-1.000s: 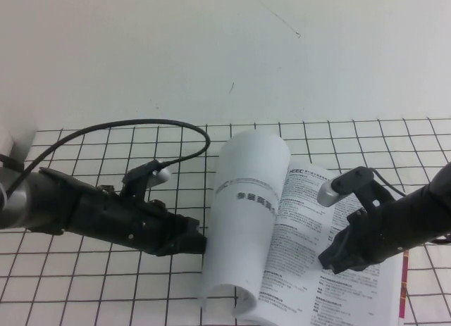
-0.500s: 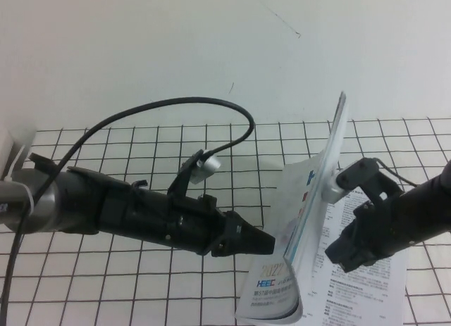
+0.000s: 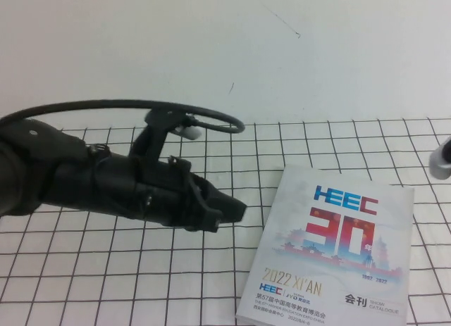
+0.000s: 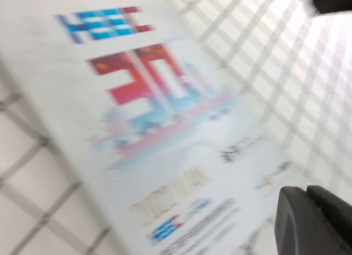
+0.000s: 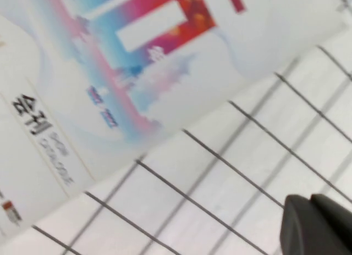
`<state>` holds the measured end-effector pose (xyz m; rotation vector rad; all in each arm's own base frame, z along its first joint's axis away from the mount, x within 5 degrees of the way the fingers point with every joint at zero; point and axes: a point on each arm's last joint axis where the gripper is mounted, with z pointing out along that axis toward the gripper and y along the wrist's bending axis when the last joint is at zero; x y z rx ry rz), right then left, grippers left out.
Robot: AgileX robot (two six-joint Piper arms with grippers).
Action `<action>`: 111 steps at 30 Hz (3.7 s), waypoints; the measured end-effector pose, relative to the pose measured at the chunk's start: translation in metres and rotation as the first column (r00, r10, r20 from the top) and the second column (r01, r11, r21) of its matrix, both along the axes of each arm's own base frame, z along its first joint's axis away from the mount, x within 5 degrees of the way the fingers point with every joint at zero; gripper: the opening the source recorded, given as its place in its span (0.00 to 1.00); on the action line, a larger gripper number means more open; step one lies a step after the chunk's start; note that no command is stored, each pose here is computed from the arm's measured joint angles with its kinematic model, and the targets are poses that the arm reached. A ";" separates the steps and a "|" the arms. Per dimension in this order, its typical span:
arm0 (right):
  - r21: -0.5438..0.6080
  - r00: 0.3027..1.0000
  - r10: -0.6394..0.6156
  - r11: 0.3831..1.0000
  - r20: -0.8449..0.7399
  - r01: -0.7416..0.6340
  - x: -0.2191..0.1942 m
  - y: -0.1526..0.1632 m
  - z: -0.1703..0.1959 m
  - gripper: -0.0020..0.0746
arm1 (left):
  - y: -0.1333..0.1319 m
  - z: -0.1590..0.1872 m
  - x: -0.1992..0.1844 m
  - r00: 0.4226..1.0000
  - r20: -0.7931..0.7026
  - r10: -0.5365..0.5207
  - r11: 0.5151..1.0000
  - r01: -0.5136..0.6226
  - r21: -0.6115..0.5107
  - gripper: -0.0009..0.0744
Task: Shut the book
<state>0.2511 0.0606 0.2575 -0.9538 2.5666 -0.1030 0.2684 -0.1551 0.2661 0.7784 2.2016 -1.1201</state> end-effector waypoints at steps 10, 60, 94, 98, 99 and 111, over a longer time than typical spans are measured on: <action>0.116 0.945 -0.122 0.989 0.302 0.090 -0.067 -0.021 0.081 0.02 | 0.055 0.081 -0.050 0.884 0.417 0.210 0.911 -0.332 0.245 0.01; 0.358 0.838 -0.207 0.934 0.506 0.014 -0.196 -0.043 -0.012 0.02 | 0.127 -0.065 -0.225 0.621 0.723 0.303 0.846 -0.525 0.097 0.01; 0.360 0.839 -0.207 0.933 0.503 0.015 -0.196 -0.043 -0.012 0.02 | 0.149 -0.089 -0.216 0.437 0.512 0.740 0.538 -0.841 -0.060 0.01; 0.359 0.840 -0.207 0.933 0.502 0.015 -0.196 -0.043 -0.013 0.02 | 0.149 -0.089 -0.216 0.436 0.512 0.740 0.537 -0.841 -0.060 0.01; 0.359 0.840 -0.207 0.933 0.502 0.015 -0.196 -0.043 -0.013 0.02 | 0.149 -0.089 -0.216 0.437 0.514 0.739 0.538 -0.841 -0.059 0.01; 0.361 0.840 -0.208 0.932 0.501 0.015 -0.196 -0.043 -0.013 0.02 | 0.149 -0.089 -0.216 0.438 0.515 0.737 0.539 -0.840 -0.058 0.01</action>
